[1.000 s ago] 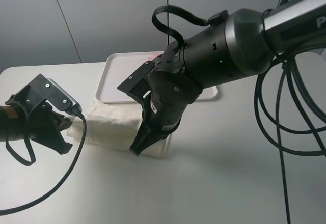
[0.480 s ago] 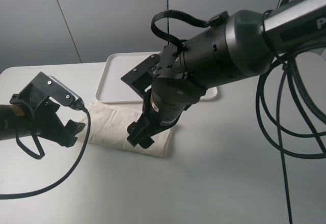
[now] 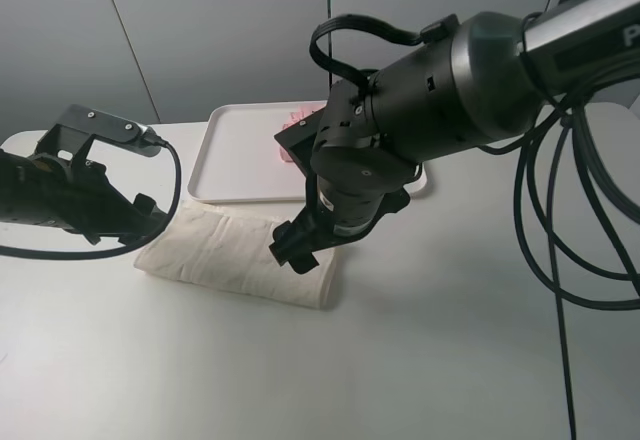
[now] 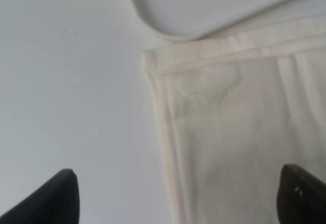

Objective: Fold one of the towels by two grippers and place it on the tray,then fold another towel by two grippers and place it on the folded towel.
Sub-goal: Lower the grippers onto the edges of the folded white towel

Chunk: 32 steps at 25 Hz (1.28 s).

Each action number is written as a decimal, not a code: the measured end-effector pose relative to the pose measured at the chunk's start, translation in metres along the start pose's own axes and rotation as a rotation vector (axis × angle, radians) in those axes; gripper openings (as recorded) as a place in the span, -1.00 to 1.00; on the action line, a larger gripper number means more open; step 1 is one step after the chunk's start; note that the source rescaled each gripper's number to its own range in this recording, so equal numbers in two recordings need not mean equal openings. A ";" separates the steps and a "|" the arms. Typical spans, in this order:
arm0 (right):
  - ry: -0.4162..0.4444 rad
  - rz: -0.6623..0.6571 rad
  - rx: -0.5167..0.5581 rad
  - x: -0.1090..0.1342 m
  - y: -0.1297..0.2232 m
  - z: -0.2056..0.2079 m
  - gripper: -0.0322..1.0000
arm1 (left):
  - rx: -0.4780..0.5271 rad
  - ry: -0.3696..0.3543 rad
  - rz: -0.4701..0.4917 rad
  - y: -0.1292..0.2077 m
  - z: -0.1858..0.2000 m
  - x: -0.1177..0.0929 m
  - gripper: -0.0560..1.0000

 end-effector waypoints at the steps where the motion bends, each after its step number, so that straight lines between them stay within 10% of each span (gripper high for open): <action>1: -0.012 -0.030 0.022 -0.006 0.003 -0.002 0.99 | 0.024 0.002 0.030 -0.005 -0.001 0.004 0.99; 17: -0.073 -0.104 0.120 -0.030 0.016 -0.009 0.99 | 0.415 -0.045 0.144 -0.005 -0.051 0.038 0.99; 32: -0.121 -0.106 0.132 -0.023 0.017 -0.009 0.99 | 0.451 -0.055 0.095 -0.015 -0.069 0.029 0.99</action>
Point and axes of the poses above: a point on each arm's last joint axis where the gripper is mounted, z pointing back along that axis away from the gripper, x along the wrist's bending axis when the last joint is at zero, y = z × x, the point moved 5 cm from there along -z, pointing out along that axis toward the gripper, and after that the axes turned 15 degrees about z, right-handed, at the moved point
